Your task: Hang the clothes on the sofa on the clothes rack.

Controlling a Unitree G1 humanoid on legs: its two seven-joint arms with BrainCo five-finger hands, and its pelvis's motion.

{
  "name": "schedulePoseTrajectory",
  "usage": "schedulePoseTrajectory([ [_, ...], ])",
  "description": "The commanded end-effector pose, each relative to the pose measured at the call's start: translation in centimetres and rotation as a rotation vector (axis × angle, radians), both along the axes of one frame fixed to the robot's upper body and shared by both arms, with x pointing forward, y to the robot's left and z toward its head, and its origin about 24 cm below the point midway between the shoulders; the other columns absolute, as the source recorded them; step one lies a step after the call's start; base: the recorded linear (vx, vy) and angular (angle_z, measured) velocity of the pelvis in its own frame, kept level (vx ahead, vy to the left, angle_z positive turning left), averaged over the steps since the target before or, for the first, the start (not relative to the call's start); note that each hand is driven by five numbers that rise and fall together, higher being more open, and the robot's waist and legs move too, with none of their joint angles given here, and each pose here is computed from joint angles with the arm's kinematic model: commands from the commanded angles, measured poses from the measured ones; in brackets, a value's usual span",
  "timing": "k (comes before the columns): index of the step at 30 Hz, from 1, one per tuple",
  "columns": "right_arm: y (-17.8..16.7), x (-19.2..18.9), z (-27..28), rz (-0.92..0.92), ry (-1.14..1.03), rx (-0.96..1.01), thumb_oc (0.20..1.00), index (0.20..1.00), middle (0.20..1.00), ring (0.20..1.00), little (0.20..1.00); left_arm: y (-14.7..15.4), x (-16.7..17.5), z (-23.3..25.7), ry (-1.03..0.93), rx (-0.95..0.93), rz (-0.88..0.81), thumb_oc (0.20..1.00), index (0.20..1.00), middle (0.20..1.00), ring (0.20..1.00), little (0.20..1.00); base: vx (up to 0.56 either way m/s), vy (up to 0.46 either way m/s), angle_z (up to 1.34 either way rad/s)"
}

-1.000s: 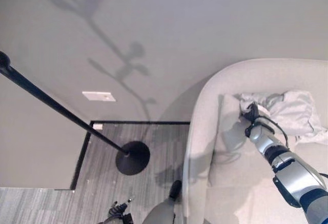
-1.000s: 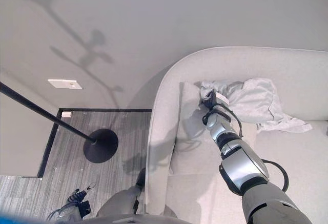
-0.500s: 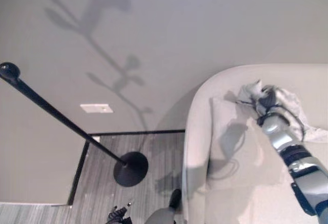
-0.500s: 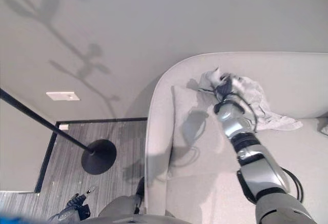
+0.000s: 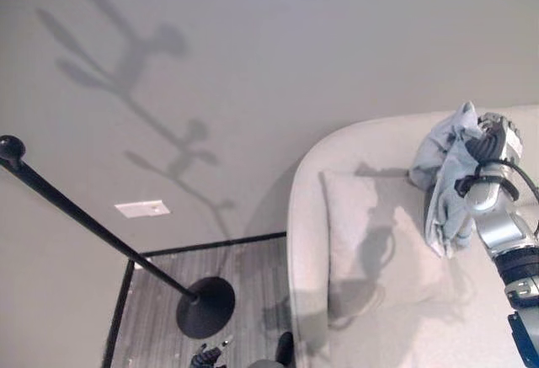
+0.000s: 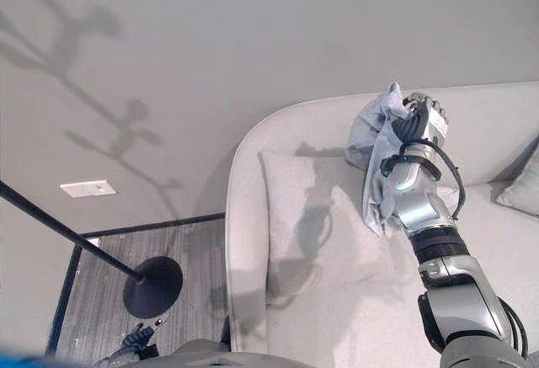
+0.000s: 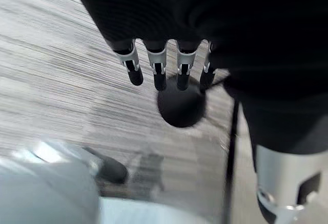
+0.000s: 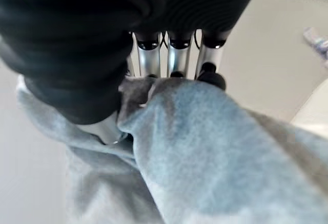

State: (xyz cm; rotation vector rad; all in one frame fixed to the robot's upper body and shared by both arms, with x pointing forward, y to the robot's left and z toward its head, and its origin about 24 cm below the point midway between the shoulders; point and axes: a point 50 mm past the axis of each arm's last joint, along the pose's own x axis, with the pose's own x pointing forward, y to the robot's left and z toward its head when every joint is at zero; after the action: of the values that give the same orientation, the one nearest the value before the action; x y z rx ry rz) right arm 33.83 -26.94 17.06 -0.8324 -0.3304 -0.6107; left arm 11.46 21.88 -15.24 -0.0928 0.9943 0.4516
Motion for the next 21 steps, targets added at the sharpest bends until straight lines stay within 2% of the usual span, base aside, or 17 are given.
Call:
schedulePoseTrajectory([
  [1,3.7,1.0,9.1,0.176,-0.345,0.06,0.2,0.2,0.2,0.2,0.2,-0.3,4.0,1.4,-0.089,0.07,-0.08,1.0,1.0,1.0,1.0,1.0,-0.05,-0.006,0.0],
  [10,8.7,1.4,16.2,0.394,-0.511,0.134,0.2,0.2,0.2,0.2,0.2,-0.5,8.3,4.0,-0.214,0.248,-0.155,1.0,1.0,1.0,1.0,1.0,-0.01,0.002,-0.02],
  [17,11.6,1.1,20.6,0.479,-0.626,0.209,0.2,0.2,0.2,0.2,0.2,-0.7,10.7,5.9,-0.304,0.394,-0.212,1.0,1.0,1.0,1.0,1.0,0.0,-0.009,0.04],
  [18,12.5,1.0,21.6,0.517,-0.65,0.244,0.2,0.2,0.2,0.2,0.2,-0.4,11.6,6.8,-0.341,0.471,-0.243,1.0,1.0,1.0,1.0,1.0,0.0,-0.011,0.05],
  [19,12.5,1.0,21.6,0.518,-0.65,0.244,0.2,0.2,0.2,0.2,0.2,-0.4,11.6,6.8,-0.341,0.471,-0.242,1.0,1.0,1.0,1.0,1.0,-0.01,-0.019,0.05],
  [21,14.7,0.6,22.7,0.614,-0.679,0.29,0.2,0.2,0.2,0.2,0.2,0.0,13.4,8.6,-0.406,0.629,-0.263,1.0,1.0,1.0,1.0,1.0,-0.02,-0.011,0.04],
])
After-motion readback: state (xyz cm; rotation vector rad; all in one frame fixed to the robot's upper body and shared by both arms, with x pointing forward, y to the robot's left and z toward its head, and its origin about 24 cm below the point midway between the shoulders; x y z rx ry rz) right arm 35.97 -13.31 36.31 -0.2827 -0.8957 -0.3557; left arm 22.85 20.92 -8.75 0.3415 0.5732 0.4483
